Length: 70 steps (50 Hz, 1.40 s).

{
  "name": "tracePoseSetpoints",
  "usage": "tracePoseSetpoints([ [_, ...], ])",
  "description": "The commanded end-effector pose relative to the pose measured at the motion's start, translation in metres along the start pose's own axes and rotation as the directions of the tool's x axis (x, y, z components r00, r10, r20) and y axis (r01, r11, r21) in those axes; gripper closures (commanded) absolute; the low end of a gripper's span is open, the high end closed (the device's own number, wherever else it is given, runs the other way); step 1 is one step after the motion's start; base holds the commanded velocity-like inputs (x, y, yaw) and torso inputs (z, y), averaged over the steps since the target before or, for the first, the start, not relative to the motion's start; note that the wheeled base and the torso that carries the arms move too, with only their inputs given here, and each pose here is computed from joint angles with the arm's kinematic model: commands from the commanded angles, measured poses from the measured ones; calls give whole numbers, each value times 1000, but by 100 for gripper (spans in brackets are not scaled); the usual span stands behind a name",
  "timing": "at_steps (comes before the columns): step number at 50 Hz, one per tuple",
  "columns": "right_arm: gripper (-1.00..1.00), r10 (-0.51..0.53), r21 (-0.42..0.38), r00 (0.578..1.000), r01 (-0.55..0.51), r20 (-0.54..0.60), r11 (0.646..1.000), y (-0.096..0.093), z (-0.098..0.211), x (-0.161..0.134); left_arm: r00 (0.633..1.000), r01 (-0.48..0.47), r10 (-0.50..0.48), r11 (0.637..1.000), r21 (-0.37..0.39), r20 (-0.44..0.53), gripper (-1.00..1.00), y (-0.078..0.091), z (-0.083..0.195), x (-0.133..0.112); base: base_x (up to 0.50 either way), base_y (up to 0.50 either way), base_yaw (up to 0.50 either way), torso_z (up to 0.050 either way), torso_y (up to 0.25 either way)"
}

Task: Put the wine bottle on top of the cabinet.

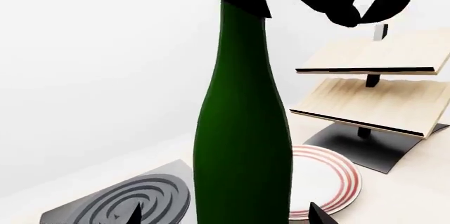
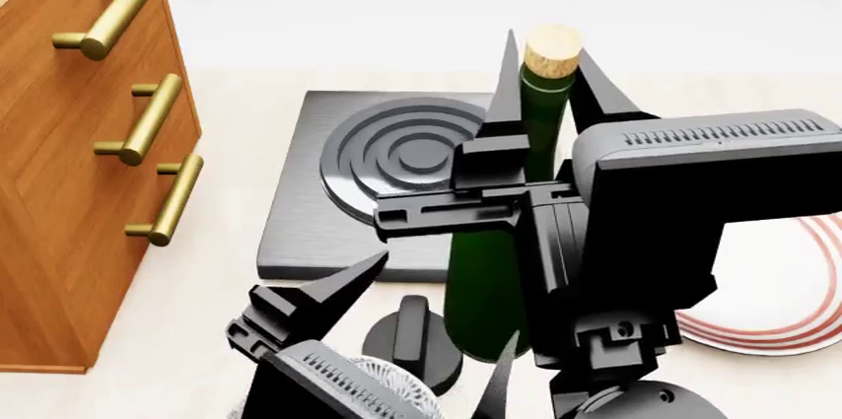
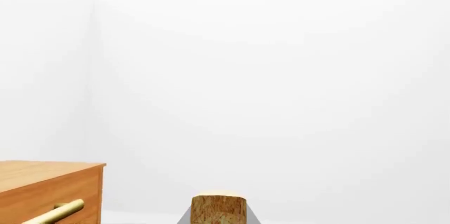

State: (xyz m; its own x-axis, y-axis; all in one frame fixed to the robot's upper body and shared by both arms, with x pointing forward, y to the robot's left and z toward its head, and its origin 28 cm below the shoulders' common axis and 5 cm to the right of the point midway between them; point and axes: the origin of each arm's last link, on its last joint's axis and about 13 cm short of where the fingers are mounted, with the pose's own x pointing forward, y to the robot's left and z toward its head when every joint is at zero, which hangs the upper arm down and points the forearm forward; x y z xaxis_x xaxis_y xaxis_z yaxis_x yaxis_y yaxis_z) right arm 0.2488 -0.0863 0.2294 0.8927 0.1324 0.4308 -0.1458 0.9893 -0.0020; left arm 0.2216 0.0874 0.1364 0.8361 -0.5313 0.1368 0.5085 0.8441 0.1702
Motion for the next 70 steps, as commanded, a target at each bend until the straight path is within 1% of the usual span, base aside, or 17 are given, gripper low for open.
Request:
tracePoseSetpoints([
  [1,100,-10,-9,1000,10,22,1000,-2,0,-2,1000,8,-8,1000,7,-17,-100,1,-7,16,0,0,0,0,0],
  [9,100,-10,-4,1000,10,21,1000,-3,0,-3,999,34,-34,999,-1,-19,-100,-6,-9,23,0,0,0,0,1],
  [16,100,-10,-3,1000,10,20,1000,-3,-1,-3,999,42,-42,999,-8,-24,-100,-8,-13,27,0,0,0,0,0],
  [21,100,-8,-3,1000,8,18,1000,-3,-2,-4,999,39,-39,999,-4,-32,-100,-7,-16,29,0,0,0,0,2],
  [34,100,-7,-4,1000,7,19,1000,-3,-1,-5,998,34,-35,999,-24,-47,-100,-4,-21,40,0,0,0,0,0],
  [39,100,-8,-2,1000,8,17,1000,-3,-2,-5,998,37,-39,999,-27,-56,-100,-5,-24,42,0,0,0,2,2],
  [41,100,-8,-2,1000,8,15,1000,-3,-3,-6,998,40,-42,998,-48,-55,-100,-5,-23,42,0,0,0,0,0],
  [51,100,-10,-3,1000,10,10,1000,-3,-5,-6,998,31,-33,999,-41,-54,-100,-4,-24,40,0,0,0,0,0],
  [52,100,-10,-2,1000,10,9,1000,-2,-5,-6,998,34,-36,999,-43,-49,100,-4,-23,39,0,0,0,0,0],
  [53,100,-10,-1,1000,10,8,1000,-2,-5,-7,999,36,-39,996,-78,-39,100,-4,-22,39,0,0,0,0,10],
  [54,100,-10,-2,1000,10,7,1000,-2,-5,-7,999,35,-37,997,-64,-35,100,-4,-22,39,0,0,0,0,0],
  [57,100,-10,-2,1000,10,9,1000,-2,-5,-6,999,29,-32,998,-62,-37,100,-3,-23,40,0,0,0,0,0],
  [70,100,-18,6,1000,18,3,1000,-3,-7,-8,999,26,-28,997,-68,-32,100,-2,-21,40,0,0,0,0,0],
])
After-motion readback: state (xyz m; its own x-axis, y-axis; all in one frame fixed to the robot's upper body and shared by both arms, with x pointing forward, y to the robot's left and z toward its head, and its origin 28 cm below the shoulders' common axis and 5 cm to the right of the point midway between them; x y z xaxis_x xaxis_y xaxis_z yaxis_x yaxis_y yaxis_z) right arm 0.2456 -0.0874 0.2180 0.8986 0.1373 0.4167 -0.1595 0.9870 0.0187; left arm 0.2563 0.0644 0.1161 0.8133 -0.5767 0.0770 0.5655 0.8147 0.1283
